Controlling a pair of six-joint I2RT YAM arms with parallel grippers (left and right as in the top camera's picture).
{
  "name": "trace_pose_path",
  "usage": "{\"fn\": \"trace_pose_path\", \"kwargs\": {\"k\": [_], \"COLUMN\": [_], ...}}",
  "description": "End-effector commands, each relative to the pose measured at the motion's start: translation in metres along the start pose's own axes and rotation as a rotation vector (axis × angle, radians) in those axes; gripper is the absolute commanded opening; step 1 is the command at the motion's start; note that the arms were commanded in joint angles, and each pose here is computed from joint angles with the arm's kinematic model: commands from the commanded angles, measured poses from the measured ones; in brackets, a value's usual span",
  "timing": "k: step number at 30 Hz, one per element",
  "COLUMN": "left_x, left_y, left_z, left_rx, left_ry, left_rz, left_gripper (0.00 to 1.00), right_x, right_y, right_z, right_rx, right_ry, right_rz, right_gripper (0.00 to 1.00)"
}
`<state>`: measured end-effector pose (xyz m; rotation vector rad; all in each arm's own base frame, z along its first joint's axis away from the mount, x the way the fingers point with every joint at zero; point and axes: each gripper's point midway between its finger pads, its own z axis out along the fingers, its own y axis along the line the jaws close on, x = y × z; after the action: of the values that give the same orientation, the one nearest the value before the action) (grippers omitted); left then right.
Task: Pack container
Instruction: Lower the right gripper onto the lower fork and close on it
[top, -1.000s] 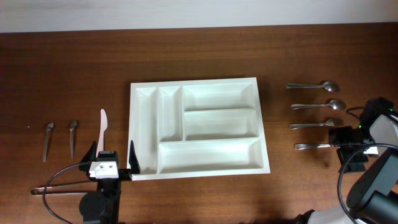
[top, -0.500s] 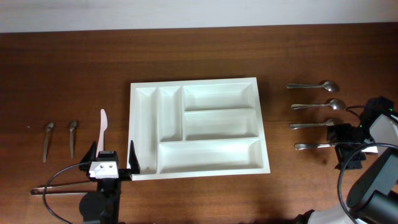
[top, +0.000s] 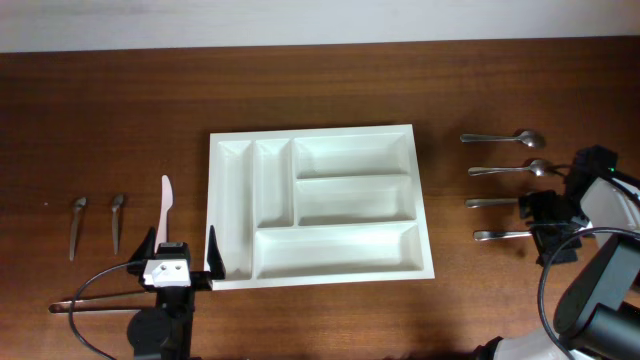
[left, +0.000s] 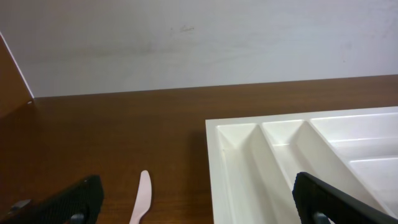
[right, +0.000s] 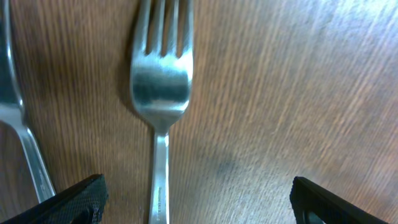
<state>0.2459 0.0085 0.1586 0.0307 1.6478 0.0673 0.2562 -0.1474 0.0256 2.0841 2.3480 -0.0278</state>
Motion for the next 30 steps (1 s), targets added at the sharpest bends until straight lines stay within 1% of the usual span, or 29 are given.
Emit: {"fn": "trace_pose_path", "kwargs": {"k": [1,13,30], "left_x": [0.001,0.001,0.001], "left_y": [0.000,0.000,0.000], "left_z": [0.000,0.000,0.000], "left_rx": [0.002,0.002,0.002], "left_ry": [-0.001,-0.001,-0.001], "left_rz": [0.019,0.019,0.019], "left_gripper": [0.99,0.99,0.99], "right_x": [-0.002,0.001,-0.007], "right_y": [0.001,-0.003,0.008], "right_z": [0.005,0.025,0.028], "right_rx": [0.026,0.079,0.037], "right_ry": [-0.007,0.031,0.001], "right_rz": [0.012,0.009,0.011], "right_gripper": [0.96,0.96,0.95]}}
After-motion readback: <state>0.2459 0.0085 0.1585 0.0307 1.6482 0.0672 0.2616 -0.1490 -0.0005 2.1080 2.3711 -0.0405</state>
